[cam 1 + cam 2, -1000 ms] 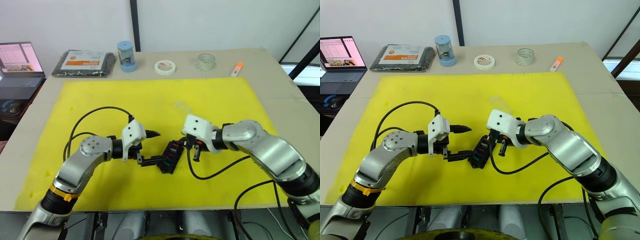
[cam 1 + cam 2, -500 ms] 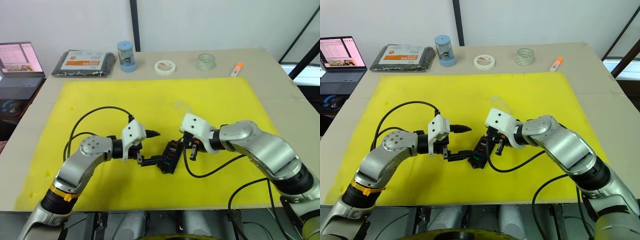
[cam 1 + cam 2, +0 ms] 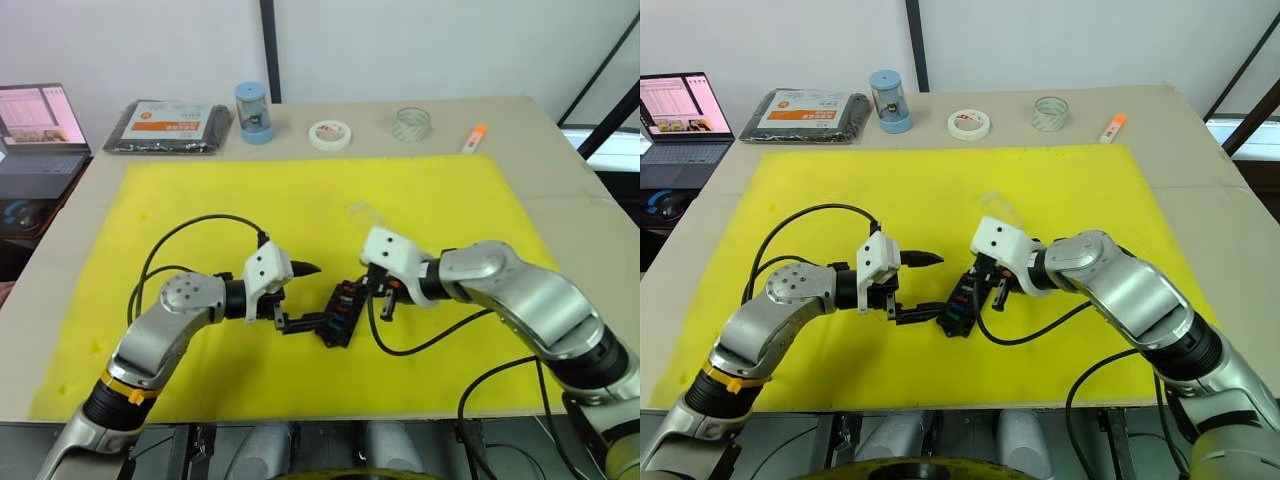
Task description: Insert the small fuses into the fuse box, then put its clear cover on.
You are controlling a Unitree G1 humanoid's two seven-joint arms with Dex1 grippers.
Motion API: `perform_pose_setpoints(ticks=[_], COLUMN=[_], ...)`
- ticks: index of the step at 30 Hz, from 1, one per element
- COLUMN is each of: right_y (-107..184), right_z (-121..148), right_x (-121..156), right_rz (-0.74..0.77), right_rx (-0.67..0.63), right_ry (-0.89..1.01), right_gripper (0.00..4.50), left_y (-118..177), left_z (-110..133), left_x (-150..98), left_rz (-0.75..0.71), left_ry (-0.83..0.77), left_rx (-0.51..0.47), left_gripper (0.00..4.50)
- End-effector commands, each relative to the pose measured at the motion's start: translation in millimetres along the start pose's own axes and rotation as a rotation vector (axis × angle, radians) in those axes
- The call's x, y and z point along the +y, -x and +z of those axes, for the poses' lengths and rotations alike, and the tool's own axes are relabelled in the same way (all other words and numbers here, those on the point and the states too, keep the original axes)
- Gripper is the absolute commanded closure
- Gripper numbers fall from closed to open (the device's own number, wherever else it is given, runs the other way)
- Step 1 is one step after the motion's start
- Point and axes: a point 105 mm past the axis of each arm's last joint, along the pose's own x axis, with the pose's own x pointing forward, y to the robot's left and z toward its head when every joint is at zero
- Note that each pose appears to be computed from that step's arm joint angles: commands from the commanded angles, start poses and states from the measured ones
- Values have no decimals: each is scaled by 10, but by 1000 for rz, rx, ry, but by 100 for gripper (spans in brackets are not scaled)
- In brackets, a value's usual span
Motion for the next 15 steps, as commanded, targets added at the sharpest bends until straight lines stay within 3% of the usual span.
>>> perform_pose_setpoints(ticks=[1,7,15], right_y=[148,208,137], right_z=[201,257,134], right_x=[-38,-70,-42], right_rz=[-28,-38,-29], right_rx=[-78,-93,-37], right_ry=[46,51,52], right_gripper=[450,450,450], left_y=[-6,2,-3], left_z=[76,73,90], left_x=[-48,-52,-51], left_rz=[-17,-24,-29], left_ry=[-38,-40,-44], left_rx=[-27,-25,-24], left_gripper=[2,2,2])
